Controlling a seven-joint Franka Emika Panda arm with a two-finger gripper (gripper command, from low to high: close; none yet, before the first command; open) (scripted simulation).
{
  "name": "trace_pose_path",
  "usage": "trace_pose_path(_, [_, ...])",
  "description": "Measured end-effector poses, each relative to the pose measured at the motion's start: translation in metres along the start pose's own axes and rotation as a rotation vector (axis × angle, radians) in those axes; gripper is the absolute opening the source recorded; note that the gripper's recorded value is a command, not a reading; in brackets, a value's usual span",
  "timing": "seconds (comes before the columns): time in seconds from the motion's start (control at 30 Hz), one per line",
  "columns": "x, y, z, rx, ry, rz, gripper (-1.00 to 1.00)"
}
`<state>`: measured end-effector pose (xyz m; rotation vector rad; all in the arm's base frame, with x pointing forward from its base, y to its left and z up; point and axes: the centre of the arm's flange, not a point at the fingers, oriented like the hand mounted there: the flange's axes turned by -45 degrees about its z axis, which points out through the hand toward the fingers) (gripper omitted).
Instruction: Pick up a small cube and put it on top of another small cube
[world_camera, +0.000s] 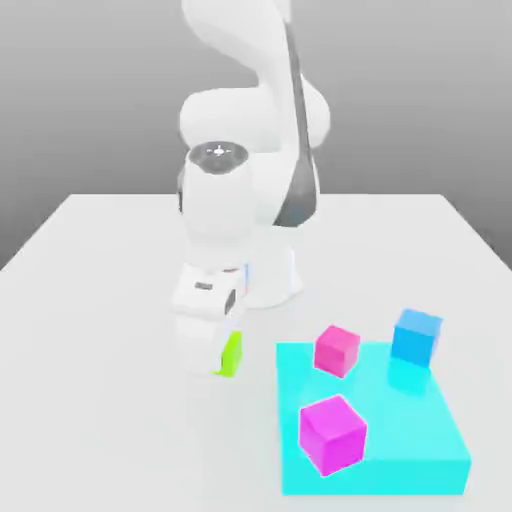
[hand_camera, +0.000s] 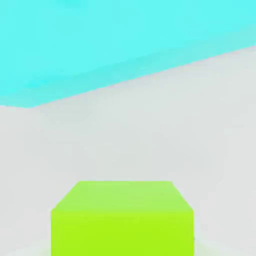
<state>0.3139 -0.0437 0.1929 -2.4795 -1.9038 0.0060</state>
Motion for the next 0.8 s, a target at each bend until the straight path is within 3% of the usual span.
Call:
trace_pose_path(0.23, [0.122, -0.010, -0.048, 0.014, 0.028, -0.475, -1.00])
trace_pose_path(0.47, [0.244, -0.089, -0.107, 0.004, 0.004, -1.024, -1.00])
trace_pose_path(0.67, [0.258, -0.104, -0.056, -0.007, -0.015, -1.104, -1.00])
trace_pose_path(0.7, [0.258, -0.105, -0.051, -0.008, -0.015, -1.105, 1.00])
trace_pose_path(0.8, [0.258, -0.105, -0.051, -0.007, -0.015, -1.105, 1.00])
